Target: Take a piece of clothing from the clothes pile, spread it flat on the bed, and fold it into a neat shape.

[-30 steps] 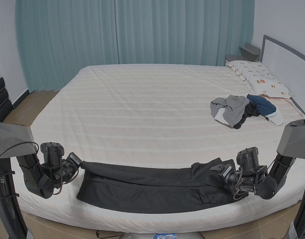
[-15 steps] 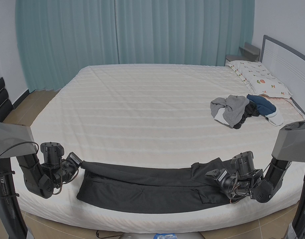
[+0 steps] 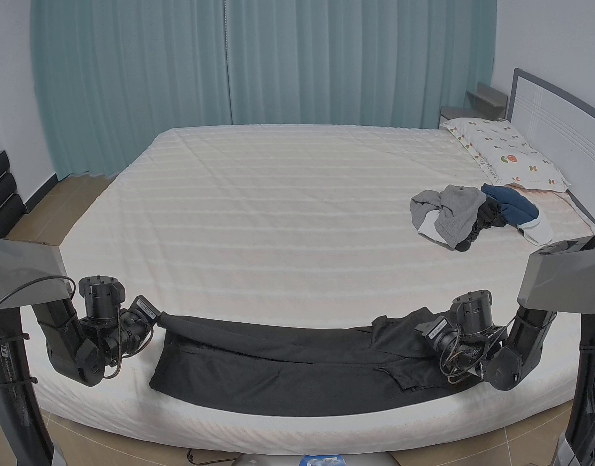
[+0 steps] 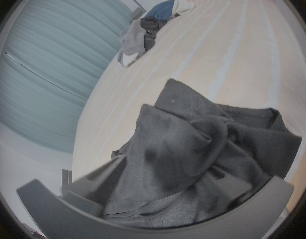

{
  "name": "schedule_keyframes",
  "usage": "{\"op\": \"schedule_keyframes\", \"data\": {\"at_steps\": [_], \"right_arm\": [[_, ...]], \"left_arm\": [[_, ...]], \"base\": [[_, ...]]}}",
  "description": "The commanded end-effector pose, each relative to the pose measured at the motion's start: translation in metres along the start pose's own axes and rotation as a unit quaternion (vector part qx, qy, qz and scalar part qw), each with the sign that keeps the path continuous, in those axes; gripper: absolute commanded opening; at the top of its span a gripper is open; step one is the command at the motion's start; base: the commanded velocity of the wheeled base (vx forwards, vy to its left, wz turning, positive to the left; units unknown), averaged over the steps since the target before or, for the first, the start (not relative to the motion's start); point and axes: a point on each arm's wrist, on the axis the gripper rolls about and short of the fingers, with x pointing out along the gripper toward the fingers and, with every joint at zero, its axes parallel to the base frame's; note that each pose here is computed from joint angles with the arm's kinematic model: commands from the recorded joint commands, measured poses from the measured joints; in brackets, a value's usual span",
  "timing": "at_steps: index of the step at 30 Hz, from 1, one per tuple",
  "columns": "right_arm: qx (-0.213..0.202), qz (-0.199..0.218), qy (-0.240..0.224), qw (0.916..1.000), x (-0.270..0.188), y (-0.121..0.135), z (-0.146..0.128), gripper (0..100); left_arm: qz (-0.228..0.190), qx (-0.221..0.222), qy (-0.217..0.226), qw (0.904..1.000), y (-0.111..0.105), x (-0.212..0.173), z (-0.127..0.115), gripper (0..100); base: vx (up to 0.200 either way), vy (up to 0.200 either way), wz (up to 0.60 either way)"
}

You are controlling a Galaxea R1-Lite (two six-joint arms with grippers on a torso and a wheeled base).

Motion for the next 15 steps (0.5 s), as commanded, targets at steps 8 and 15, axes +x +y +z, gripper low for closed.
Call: {"op": "schedule_keyframes", "data": {"at_steps": [8, 15], "right_arm": [[-0.004, 0.004, -0.003, 1.0000, -0.011, 0.001, 0.000, 0], [-0.007, 0.006, -0.004, 1.0000, -0.018, 0.001, 0.005, 0]], "left_arm": [[-0.003, 0.000, -0.003, 1.0000, -0.002, -0.001, 0.001, 0], [-0.003, 0.001, -0.014, 0.9999, -0.004, 0.000, 0.003, 0]], "base": [[0.000, 0.000, 0.00], [0.000, 0.000, 0.00]]}}
